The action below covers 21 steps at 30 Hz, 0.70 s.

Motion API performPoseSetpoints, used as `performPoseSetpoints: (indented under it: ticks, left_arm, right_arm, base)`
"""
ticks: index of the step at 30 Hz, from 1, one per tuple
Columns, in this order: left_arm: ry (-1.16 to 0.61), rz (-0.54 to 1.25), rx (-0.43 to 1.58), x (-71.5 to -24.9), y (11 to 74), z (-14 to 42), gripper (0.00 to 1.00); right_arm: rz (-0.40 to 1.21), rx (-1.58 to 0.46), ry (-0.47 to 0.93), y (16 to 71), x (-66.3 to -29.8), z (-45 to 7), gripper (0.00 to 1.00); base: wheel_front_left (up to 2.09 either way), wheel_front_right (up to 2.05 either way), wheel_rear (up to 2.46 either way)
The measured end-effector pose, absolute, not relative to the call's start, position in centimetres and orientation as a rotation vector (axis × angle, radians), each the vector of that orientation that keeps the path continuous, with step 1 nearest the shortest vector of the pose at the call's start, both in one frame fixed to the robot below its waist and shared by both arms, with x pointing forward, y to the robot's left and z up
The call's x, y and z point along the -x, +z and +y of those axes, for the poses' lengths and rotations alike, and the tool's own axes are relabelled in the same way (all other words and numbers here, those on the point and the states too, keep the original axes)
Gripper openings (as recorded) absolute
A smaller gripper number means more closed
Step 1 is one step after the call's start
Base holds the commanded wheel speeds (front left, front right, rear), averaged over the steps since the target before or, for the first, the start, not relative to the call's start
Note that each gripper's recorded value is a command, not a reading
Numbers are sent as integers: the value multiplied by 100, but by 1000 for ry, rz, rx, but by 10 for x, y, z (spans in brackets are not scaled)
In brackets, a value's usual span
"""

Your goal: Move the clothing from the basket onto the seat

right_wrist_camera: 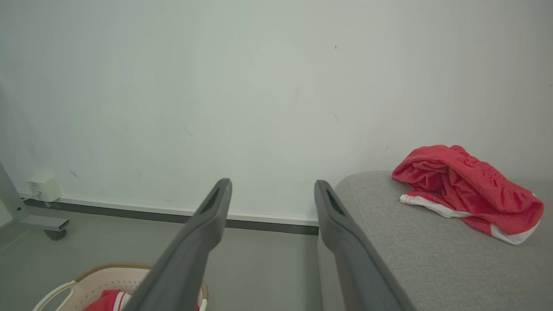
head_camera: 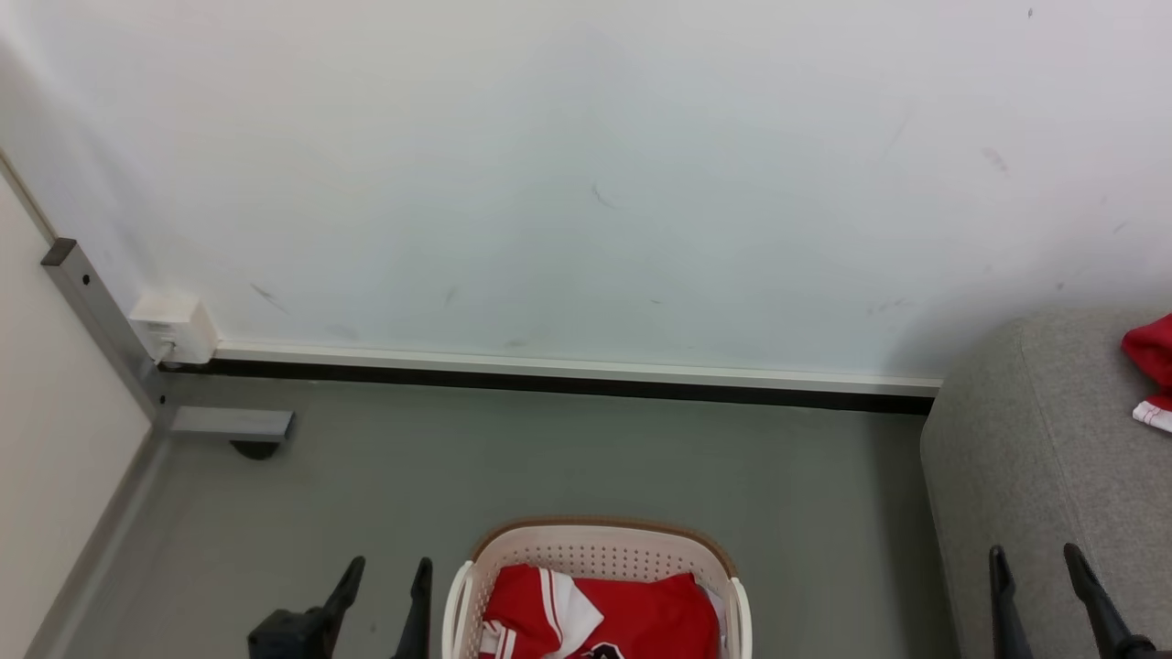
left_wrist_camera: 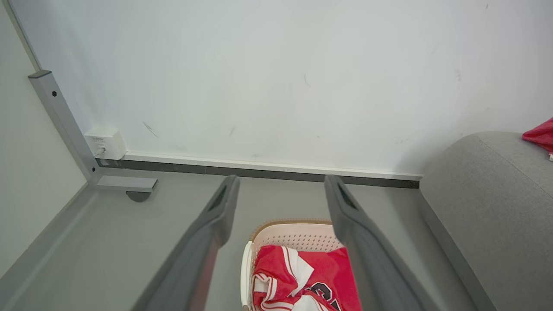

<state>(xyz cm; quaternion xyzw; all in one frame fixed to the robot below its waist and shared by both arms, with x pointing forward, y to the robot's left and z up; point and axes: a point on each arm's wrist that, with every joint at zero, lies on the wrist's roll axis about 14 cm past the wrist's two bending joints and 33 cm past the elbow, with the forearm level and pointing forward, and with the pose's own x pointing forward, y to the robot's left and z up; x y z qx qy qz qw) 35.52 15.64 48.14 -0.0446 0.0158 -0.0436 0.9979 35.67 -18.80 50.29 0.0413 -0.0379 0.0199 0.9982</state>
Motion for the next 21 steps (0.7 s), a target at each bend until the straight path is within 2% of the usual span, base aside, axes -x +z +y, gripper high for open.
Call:
performPoseSetpoints:
  ticks: [21]
  left_arm:
    - [-99, 44, 102, -353, 471, 156, 100]
  right_arm:
    - [-11, -125, 64, 482, -348, -177, 100]
  base:
    - [0, 0, 0]
